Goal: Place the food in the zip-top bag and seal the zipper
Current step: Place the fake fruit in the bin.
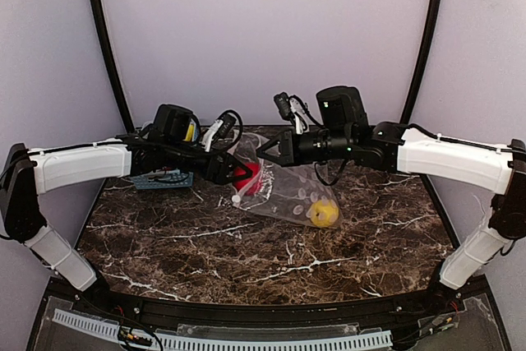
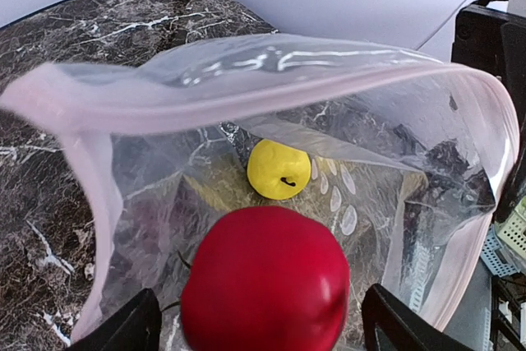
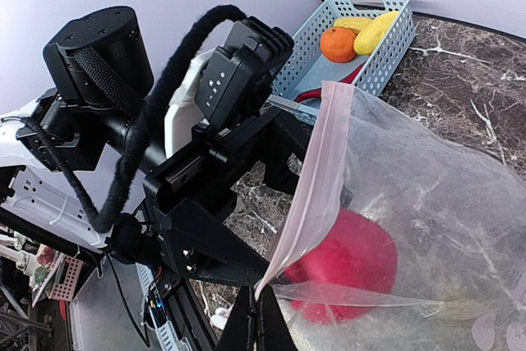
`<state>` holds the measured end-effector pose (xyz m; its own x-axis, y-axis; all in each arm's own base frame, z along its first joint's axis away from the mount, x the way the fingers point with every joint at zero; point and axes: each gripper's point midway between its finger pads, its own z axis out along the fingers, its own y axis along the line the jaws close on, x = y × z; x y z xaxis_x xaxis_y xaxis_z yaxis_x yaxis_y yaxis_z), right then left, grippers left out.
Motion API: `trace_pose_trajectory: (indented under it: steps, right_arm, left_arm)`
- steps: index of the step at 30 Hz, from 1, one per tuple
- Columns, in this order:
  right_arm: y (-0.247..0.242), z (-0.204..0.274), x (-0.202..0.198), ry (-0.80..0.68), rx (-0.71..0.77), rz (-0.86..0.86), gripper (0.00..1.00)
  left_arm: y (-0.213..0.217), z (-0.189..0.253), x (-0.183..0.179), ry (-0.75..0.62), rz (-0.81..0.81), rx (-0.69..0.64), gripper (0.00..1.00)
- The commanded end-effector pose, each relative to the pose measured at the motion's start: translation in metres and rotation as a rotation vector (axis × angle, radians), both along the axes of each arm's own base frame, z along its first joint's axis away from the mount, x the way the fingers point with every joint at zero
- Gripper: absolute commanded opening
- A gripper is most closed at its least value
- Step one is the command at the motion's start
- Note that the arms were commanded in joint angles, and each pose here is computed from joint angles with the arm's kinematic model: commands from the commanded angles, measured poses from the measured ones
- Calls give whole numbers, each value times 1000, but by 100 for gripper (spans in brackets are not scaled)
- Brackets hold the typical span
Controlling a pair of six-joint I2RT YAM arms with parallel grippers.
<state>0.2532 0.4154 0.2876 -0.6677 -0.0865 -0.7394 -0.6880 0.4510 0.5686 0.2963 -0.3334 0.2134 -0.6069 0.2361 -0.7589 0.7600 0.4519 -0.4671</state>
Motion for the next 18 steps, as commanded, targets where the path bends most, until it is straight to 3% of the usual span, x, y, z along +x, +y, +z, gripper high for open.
trace_pose_trajectory:
  steps: [1, 18]
  right_arm:
    - [7, 16, -2, -36, 47, 21, 0]
    - [2, 12, 0, -35, 36, -1, 0]
  left_arm:
    - [-2, 21, -4, -50, -27, -26, 87]
    - [-1, 35, -11, -92, -51, -57, 89]
